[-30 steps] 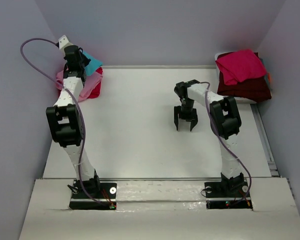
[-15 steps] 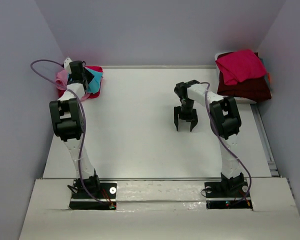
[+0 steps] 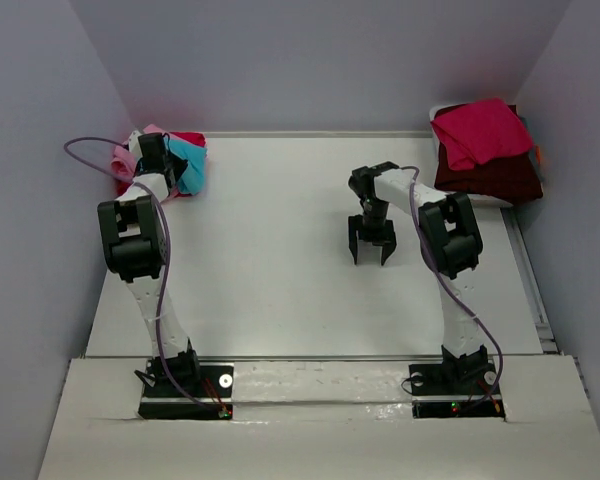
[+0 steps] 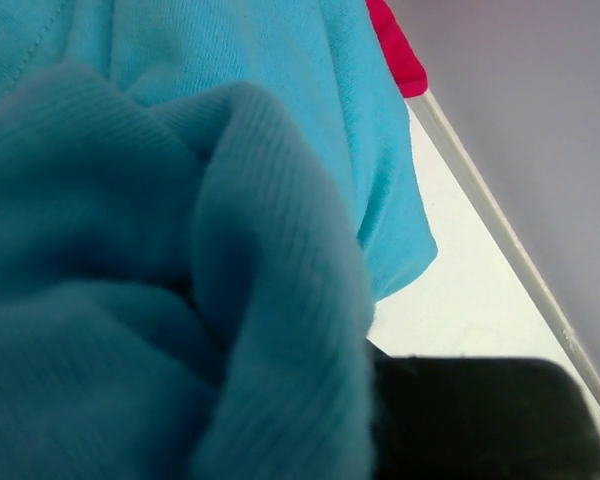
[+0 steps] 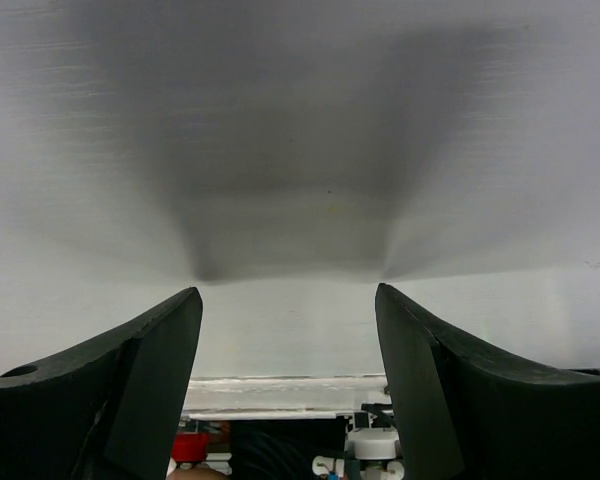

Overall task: Fold and stack the t-shirts
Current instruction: Put the neatly folded tshirt into the corner of the board with the left arm

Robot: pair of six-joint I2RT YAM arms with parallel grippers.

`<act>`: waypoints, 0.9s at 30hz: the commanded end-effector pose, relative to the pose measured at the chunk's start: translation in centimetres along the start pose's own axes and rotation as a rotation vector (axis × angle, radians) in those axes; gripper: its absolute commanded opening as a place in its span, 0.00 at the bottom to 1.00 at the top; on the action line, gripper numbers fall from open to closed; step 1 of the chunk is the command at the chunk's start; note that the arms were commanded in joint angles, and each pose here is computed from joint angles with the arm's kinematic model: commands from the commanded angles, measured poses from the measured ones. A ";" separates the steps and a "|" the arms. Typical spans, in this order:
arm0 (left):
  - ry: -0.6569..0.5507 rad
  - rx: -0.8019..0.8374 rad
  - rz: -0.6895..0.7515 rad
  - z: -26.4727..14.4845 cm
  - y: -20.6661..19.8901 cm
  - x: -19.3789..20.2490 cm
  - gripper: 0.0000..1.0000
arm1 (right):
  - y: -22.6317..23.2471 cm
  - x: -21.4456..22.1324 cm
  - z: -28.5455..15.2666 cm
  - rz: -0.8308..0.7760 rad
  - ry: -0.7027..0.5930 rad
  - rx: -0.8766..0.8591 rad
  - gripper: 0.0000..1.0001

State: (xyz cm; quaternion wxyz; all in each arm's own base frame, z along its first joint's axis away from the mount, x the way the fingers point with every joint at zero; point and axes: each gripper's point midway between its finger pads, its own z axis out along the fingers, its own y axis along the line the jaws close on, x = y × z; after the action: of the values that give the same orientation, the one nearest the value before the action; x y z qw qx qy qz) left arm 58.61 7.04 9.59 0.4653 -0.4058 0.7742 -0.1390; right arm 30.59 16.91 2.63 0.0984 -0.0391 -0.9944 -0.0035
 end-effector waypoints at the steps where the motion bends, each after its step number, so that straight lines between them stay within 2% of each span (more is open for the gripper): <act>1: -0.124 0.052 -0.003 -2.1 -3.0 -4.6 0.06 | -0.1 -0.2 -1.5 -0.013 -0.044 -0.018 0.76; 6: -0.208 0.058 0.059 -3.2 -4.3 -7.4 0.06 | 0.1 -0.5 -1.6 -0.015 -0.048 -0.022 0.76; 13: -0.326 0.147 0.134 -5.8 -7.3 -11.0 0.06 | 0.3 -1.0 -1.8 -0.021 -0.050 -0.019 0.76; 27: -0.414 0.196 0.214 -7.3 -10.3 -14.4 0.06 | 0.3 -1.3 -1.8 -0.024 -0.050 -0.010 0.76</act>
State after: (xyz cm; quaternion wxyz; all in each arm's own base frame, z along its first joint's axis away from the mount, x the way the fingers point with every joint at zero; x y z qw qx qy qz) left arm 60.57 9.01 18.18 0.5702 -0.3207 0.7515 -0.0853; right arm 31.64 17.28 3.35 0.0815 -0.0326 -0.9961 -0.0111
